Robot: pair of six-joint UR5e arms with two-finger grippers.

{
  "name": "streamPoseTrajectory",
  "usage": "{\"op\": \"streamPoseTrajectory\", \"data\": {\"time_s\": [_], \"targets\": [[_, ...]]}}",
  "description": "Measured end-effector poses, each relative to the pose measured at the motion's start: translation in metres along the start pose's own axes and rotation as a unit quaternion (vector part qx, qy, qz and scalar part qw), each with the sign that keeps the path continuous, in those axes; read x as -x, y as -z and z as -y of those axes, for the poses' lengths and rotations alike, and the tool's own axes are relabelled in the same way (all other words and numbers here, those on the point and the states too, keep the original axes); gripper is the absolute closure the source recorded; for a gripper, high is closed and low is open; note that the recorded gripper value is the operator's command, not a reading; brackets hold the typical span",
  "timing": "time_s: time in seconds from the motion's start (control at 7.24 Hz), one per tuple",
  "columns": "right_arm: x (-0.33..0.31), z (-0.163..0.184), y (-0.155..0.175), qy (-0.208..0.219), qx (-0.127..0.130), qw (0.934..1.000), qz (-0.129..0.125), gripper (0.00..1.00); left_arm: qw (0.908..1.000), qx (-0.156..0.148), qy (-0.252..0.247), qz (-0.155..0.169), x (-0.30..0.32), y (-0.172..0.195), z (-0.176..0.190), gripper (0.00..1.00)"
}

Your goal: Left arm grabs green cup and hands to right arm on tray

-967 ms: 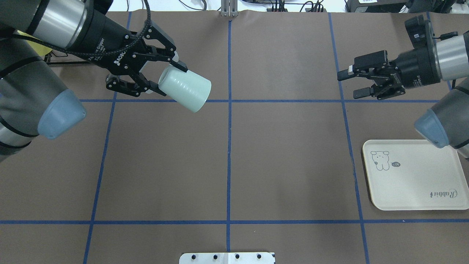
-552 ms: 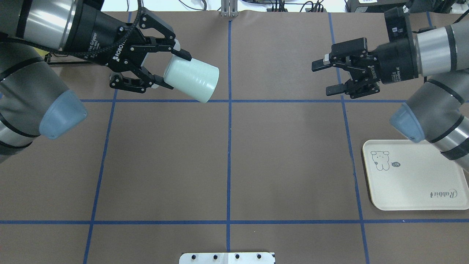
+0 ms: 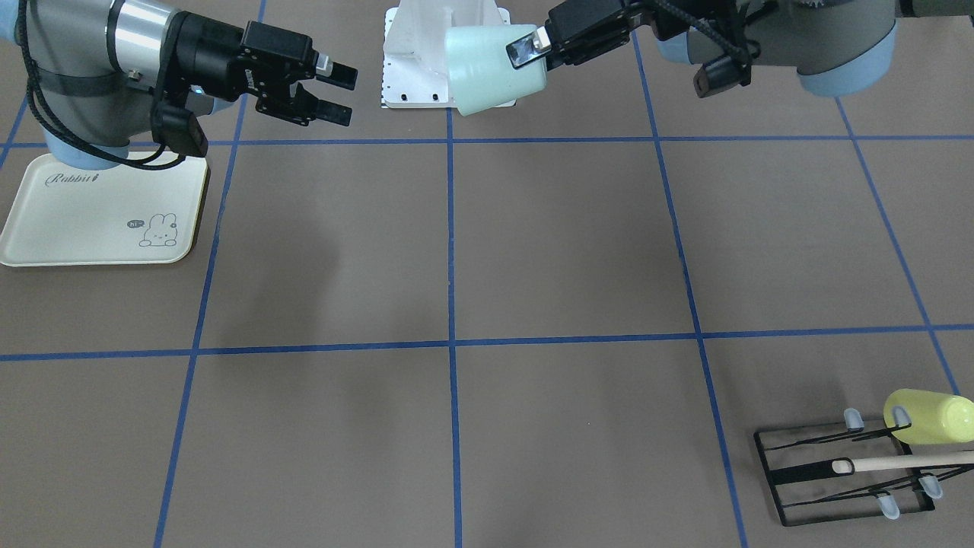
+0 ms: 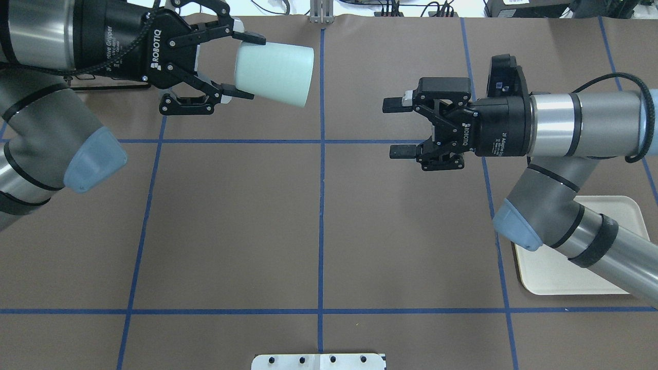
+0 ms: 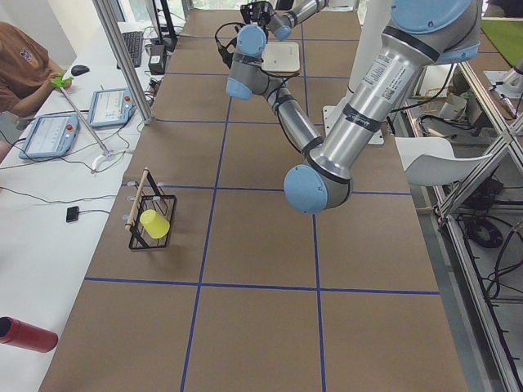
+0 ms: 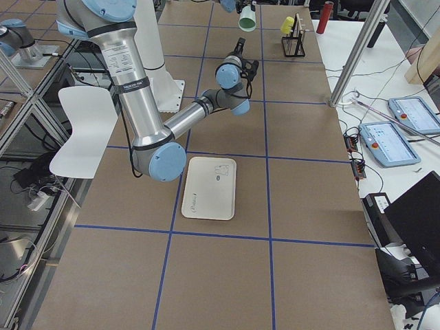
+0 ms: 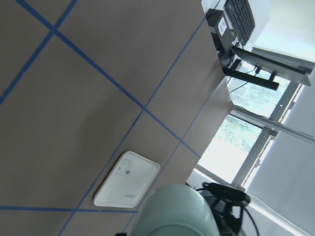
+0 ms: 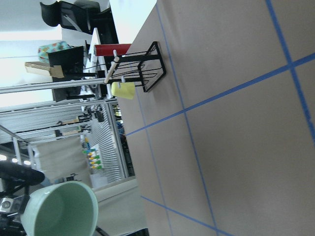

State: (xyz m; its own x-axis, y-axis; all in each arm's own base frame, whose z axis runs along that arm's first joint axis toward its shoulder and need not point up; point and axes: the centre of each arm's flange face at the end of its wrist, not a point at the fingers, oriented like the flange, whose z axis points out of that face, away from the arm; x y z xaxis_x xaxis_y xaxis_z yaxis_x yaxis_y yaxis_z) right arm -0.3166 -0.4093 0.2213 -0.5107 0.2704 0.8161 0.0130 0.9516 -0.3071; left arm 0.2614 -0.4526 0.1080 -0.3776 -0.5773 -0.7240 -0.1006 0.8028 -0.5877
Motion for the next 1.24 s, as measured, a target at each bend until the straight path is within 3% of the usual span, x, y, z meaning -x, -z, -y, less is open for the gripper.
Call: {"op": "streamPoseTrajectory", "data": {"time_s": [0.28,0.55,0.97,1.24], "targets": [[0.004,-0.015,-0.011,-0.012,0.008,0.9982,0.059,0.05,0.9983,0.026,0.038,-0.034,0.008,-0.004,-0.006,1.00],[0.012,-0.023,-0.021,-0.021,0.010,0.9951,0.096,0.06,0.9962,0.044,0.064,-0.041,0.016,-0.012,-0.014,1.00],[0.014,-0.028,-0.031,-0.028,0.009,0.9931,0.113,0.06,0.9938,0.054,0.078,-0.057,0.020,-0.023,-0.025,1.00],[0.014,-0.031,-0.035,-0.030,0.013,0.9928,0.115,0.11,0.9928,0.055,0.082,-0.067,0.021,-0.029,-0.029,1.00]]}}
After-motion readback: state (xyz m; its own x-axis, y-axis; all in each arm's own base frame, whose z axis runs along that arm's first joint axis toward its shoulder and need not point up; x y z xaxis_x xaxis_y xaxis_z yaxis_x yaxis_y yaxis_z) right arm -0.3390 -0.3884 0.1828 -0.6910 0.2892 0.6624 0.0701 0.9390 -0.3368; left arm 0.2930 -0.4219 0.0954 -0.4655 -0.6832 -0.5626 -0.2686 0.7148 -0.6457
